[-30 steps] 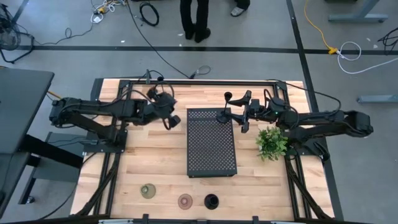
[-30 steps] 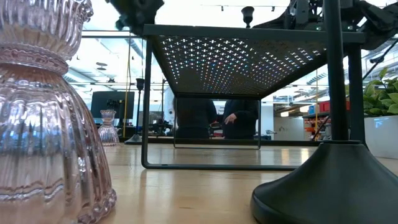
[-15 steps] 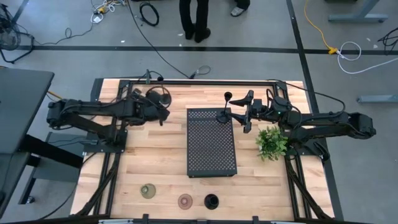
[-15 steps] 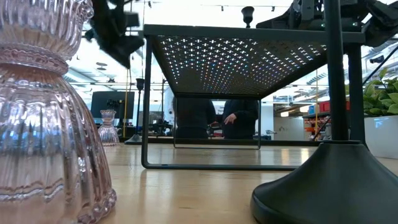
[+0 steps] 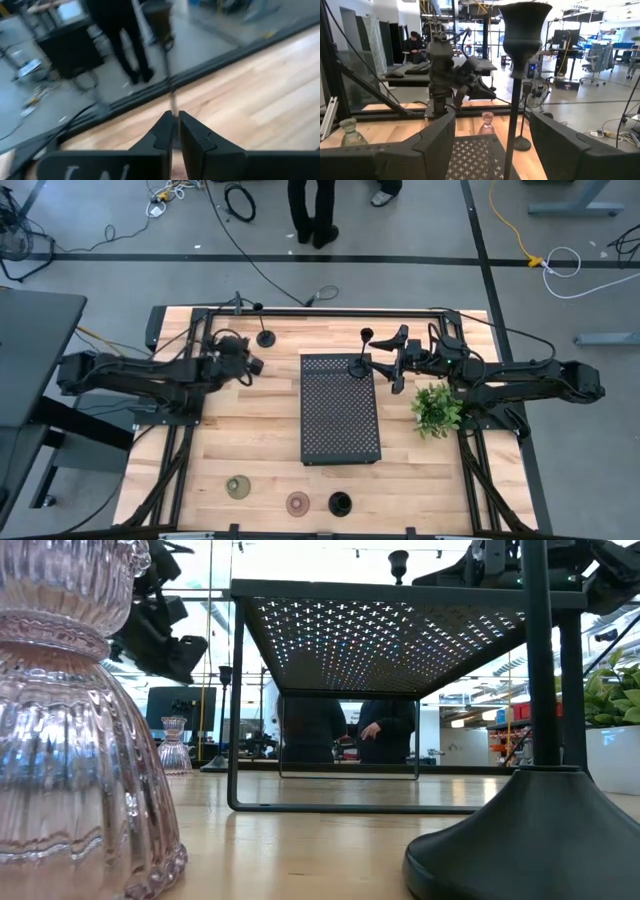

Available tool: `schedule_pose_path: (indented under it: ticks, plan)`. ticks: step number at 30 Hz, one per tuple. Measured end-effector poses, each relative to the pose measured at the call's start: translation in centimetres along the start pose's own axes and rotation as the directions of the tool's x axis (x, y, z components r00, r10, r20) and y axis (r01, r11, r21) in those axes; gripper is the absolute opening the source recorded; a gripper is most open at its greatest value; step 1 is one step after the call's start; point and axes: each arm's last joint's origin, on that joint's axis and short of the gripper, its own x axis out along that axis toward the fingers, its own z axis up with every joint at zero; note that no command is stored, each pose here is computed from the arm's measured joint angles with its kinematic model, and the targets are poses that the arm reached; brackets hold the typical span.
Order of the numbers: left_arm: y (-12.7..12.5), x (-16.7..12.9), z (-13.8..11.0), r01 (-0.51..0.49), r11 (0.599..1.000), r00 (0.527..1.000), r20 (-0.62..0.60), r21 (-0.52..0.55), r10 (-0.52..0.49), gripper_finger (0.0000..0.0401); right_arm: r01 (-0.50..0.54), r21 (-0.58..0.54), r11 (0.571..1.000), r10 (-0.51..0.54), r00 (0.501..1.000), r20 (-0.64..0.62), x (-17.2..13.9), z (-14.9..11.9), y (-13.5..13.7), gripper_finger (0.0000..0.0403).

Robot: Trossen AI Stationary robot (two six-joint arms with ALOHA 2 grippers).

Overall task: Pick & Place candle stick holders
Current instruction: Align the top black candle holder with the other black candle holder on the shelf

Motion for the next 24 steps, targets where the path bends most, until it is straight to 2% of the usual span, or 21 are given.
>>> schedule_pose_path:
  ticks: [3, 6, 11, 19, 24]
  plan:
    - [0.2, 0.7, -0.5, 0.025, 0.999, 0.997, 0.073, -0.036, -0.022, 0.0022, -0.001, 0.000, 1.000, 0.001, 1.000, 0.002, 0.0, 0.0, 0.0, 0.0256]
    - [0.7, 1.3, -0.4, 0.015, 0.996, 0.990, 0.140, -0.085, -0.003, 0.0019, -0.004, 0.000, 1.000, 0.004, 1.000, 0.001, 0.0, 0.0, 0.1, 0.0256]
    - [1.6, 2.3, -0.4, 0.001, 0.998, 0.990, 0.138, -0.069, 0.008, 0.0027, -0.005, -0.001, 1.000, 0.005, 1.000, 0.004, 0.0, 0.0, 0.2, 0.0256]
    - [2.5, 3.6, 0.0, 0.088, 0.993, 0.989, 0.126, -0.079, -0.078, 0.0089, 0.006, -0.004, 1.000, -0.006, 1.000, 0.007, 0.0, 0.1, 0.2, 0.0256]
    - [2.8, 3.9, 0.1, 0.088, 0.992, 0.989, 0.124, -0.088, -0.077, 0.0134, 0.006, -0.005, 1.000, -0.006, 1.000, 0.016, 0.0, 0.2, 0.2, 0.0256]
